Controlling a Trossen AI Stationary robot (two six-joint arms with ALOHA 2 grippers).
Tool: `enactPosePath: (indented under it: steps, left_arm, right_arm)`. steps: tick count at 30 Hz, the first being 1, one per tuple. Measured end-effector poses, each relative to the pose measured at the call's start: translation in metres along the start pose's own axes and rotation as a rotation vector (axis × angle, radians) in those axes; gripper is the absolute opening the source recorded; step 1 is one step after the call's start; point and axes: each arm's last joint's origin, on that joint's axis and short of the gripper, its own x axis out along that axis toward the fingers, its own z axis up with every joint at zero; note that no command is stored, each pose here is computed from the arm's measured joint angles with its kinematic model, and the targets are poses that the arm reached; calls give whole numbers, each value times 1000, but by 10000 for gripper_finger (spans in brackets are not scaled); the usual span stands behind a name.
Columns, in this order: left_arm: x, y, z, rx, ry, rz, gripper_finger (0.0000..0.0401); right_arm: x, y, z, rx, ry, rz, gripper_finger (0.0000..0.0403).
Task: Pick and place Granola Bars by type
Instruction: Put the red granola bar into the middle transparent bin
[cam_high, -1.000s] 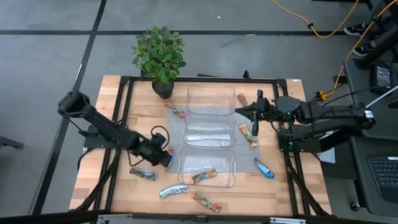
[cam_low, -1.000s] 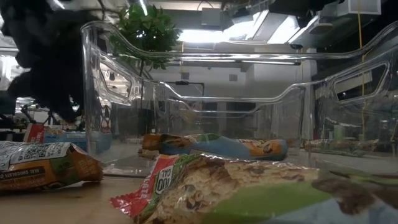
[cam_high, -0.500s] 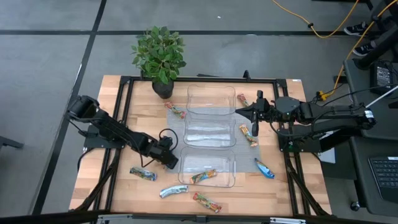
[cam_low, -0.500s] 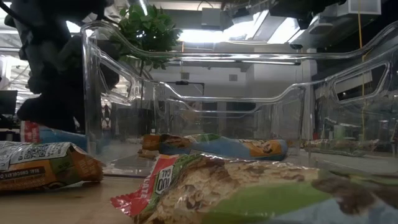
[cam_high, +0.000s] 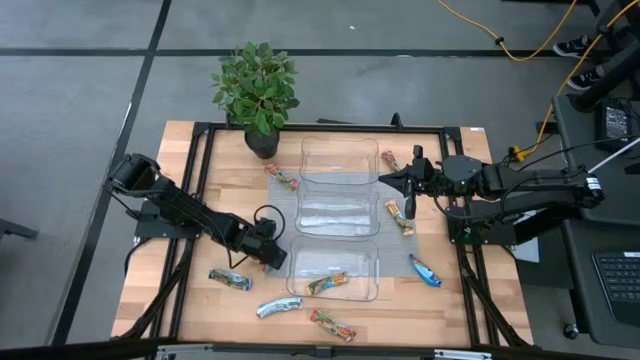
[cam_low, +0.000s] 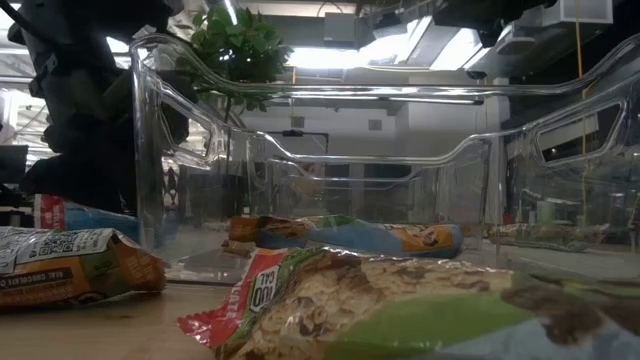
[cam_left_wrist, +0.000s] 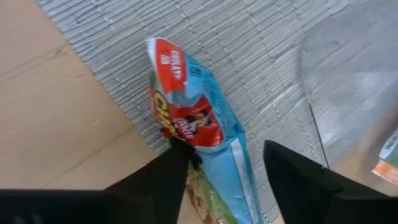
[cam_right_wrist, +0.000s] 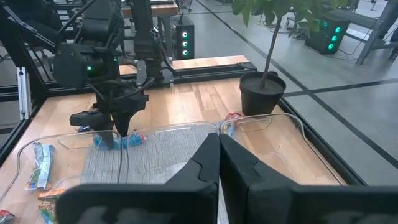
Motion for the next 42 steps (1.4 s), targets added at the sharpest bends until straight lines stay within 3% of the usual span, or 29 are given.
enactPosePath:
  steps: [9, 15, 23, 31, 42]
  left_arm:
    - [0, 2, 0, -11, 5, 9, 91]
    - [-5, 0, -1, -13, 44, -18, 54]
    - [-14, -3, 0, -18, 80, -61, 41]
    - [-39, -7, 5, -26, 49, -171, 40]
    - [-101, -9, 15, -2, -168, -427, 40]
  right_arm:
    - [0, 0, 0, 0, 0, 0, 8]
    - [0, 0, 0, 0, 1, 0, 8]
    - [0, 0, -1, -2, 7, 0, 8]
    - [0, 0, -1, -2, 8, 1, 8]
    - [0, 0, -1, -2, 8, 2, 8]
